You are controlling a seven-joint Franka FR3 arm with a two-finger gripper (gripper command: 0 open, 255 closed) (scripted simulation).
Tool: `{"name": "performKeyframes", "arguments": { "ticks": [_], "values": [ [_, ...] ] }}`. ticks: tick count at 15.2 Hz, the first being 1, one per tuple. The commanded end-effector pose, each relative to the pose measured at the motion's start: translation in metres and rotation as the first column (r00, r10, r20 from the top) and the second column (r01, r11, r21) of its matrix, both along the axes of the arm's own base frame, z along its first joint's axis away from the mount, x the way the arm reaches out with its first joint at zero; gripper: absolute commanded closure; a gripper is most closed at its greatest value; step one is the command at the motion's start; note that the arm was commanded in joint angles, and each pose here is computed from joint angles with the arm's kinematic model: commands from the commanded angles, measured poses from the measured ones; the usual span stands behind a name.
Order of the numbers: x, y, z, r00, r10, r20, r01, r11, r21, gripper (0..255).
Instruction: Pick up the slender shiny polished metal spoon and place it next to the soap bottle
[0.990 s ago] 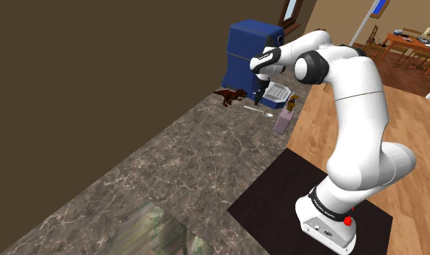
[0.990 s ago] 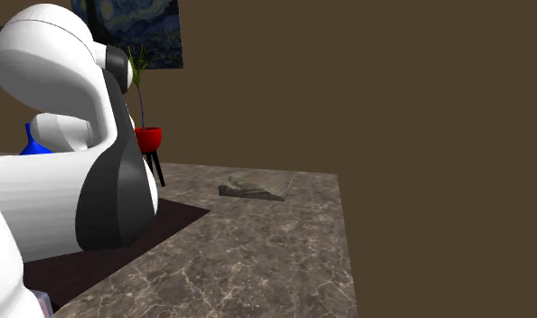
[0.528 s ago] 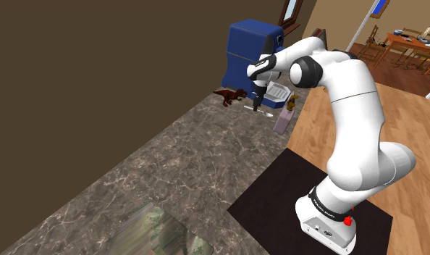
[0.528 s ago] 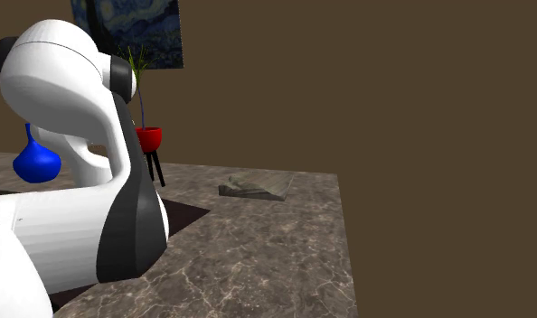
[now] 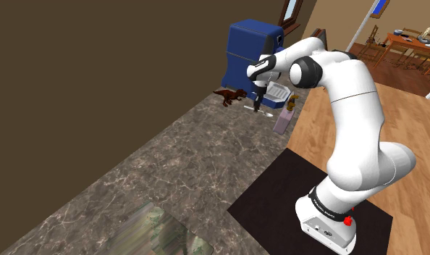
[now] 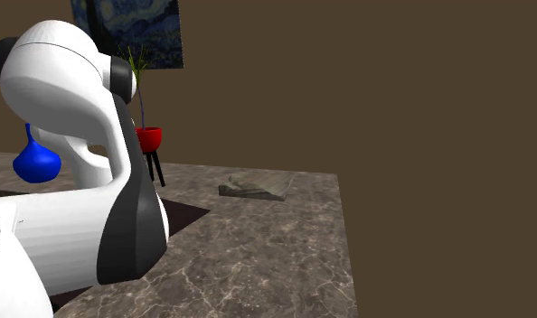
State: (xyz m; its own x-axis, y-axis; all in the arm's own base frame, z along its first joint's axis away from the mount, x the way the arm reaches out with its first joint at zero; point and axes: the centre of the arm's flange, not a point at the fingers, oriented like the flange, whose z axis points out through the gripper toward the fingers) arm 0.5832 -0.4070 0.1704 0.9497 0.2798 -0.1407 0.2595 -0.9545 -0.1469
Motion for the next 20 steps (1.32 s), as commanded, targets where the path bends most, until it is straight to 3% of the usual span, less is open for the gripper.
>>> {"name": "performKeyframes", "arguments": {
  "ticks": [1,8,20],
  "values": [
    [0.000,0.001,-0.002,1.000,0.001,-0.002,-0.001,1.000,0.003,255],
    [0.000,0.001,-0.002,1.000,0.001,-0.002,-0.001,1.000,0.003,255],
    [0.000,0.001,0.062,1.000,0.001,-0.002,-0.001,1.000,0.003,255]
  ]
}}
